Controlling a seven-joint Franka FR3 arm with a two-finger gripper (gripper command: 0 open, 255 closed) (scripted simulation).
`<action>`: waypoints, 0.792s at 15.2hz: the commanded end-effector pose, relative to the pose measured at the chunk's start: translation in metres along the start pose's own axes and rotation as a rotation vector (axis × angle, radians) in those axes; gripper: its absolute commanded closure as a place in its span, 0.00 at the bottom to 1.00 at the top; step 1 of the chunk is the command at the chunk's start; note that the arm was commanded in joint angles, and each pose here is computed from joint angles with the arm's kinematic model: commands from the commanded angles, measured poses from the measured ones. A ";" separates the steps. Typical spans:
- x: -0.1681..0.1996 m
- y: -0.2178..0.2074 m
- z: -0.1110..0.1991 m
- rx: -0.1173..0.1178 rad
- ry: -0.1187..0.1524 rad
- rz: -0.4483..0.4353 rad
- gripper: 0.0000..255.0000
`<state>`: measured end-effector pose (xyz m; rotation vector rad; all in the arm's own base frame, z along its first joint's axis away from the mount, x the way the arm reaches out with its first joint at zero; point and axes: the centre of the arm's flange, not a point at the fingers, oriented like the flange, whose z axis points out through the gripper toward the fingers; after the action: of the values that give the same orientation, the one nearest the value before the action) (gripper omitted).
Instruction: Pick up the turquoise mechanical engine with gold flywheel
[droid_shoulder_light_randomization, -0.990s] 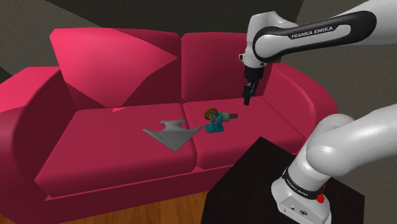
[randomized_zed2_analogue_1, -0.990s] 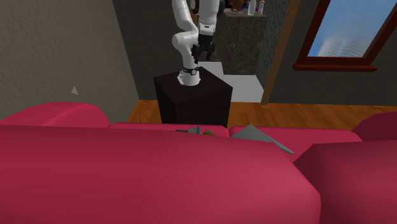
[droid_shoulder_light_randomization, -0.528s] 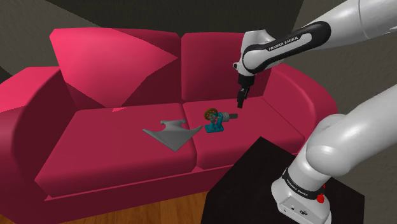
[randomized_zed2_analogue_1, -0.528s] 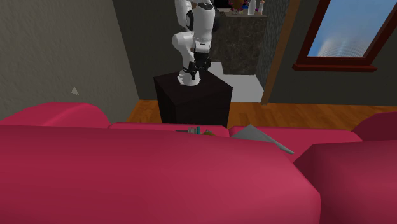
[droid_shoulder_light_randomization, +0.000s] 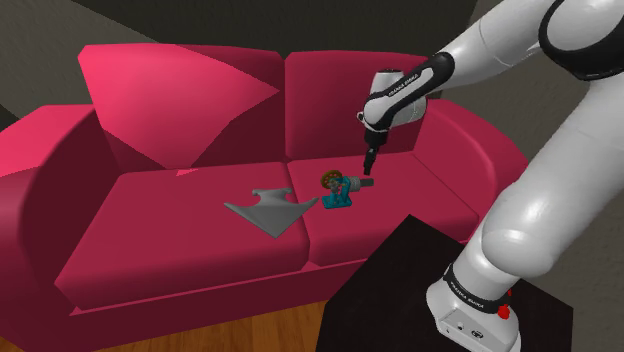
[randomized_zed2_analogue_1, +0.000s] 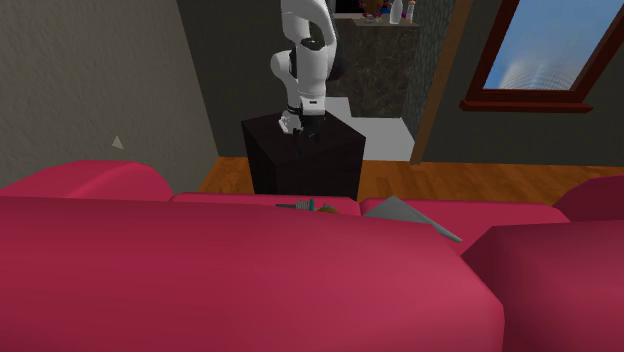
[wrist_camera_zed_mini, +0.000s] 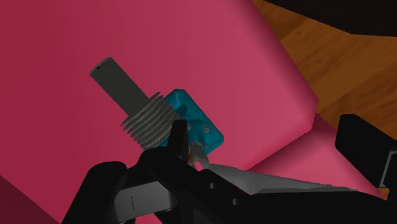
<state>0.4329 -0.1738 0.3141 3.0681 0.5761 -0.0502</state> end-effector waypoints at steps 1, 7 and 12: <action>0.010 0.015 0.019 0.000 0.012 -0.023 0.00; 0.042 0.061 0.073 0.007 0.046 -0.085 0.00; 0.073 0.097 0.117 0.013 0.074 -0.137 0.00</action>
<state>0.5241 -0.2352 0.2076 3.0512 0.7742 0.0474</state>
